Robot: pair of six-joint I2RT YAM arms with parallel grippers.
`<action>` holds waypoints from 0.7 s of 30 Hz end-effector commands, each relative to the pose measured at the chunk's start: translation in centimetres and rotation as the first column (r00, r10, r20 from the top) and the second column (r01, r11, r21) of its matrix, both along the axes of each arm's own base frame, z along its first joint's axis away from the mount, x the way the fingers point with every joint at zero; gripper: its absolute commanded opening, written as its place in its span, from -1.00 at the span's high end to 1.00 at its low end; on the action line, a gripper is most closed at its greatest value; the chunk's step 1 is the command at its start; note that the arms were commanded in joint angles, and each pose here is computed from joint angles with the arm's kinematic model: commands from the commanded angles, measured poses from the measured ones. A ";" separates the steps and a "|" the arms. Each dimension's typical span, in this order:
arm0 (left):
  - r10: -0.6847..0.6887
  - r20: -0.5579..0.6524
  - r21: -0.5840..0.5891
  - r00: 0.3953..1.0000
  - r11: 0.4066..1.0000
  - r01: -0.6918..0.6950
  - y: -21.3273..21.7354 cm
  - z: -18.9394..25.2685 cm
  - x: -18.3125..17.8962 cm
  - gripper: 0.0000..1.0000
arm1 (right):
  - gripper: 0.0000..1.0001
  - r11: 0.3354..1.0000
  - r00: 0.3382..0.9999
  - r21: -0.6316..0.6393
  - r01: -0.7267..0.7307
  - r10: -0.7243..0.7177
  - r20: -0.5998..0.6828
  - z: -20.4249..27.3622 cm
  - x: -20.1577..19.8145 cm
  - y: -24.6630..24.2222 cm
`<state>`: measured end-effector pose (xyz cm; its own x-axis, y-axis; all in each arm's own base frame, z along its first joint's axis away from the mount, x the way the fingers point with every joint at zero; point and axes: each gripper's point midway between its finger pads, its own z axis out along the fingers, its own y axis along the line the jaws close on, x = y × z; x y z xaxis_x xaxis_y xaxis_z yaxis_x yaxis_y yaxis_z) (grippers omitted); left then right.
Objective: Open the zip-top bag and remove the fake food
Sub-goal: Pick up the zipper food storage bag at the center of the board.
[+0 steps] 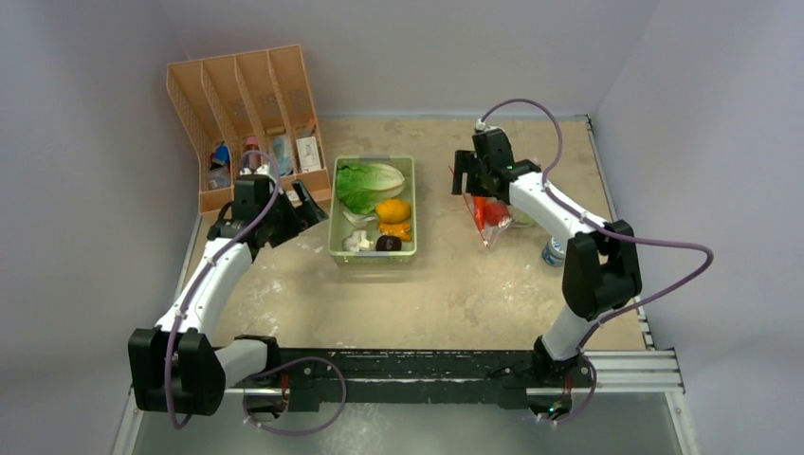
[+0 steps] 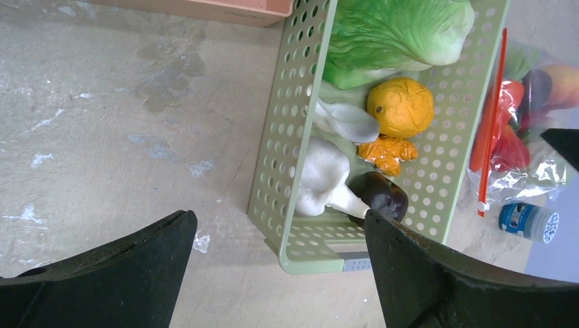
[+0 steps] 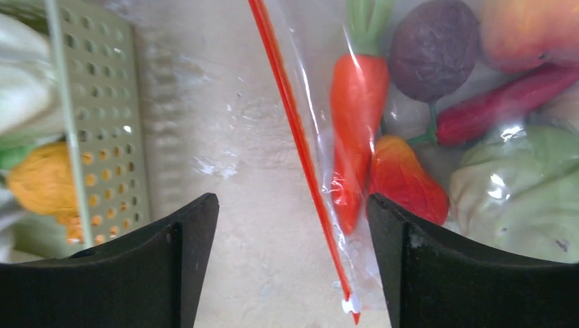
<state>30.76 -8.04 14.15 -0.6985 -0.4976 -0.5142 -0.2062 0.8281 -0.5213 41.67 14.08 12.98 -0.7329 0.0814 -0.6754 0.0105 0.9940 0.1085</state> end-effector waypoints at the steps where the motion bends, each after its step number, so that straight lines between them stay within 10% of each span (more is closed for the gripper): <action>1: -0.039 0.090 -0.009 0.995 0.999 0.040 -0.5 3.3 0.6 -0.87 | -0.60 0.992 0.997 -0.117 -0.058 0.051 -0.057 -1.7 -0.5 -0.8; 21: -0.133 0.179 0.049 0.975 0.991 0.126 -3.1 8.2 -0.1 -0.84 | -0.12 0.921 0.986 -0.366 -0.136 0.089 -0.144 -5.7 4.0 -0.1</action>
<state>30.25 -9.99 19.77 -0.6907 -0.3902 -0.6089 -0.0583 0.8693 -0.4909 44.91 14.84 6.32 -0.8105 -0.1967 -0.5517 -0.1237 0.9781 -0.1671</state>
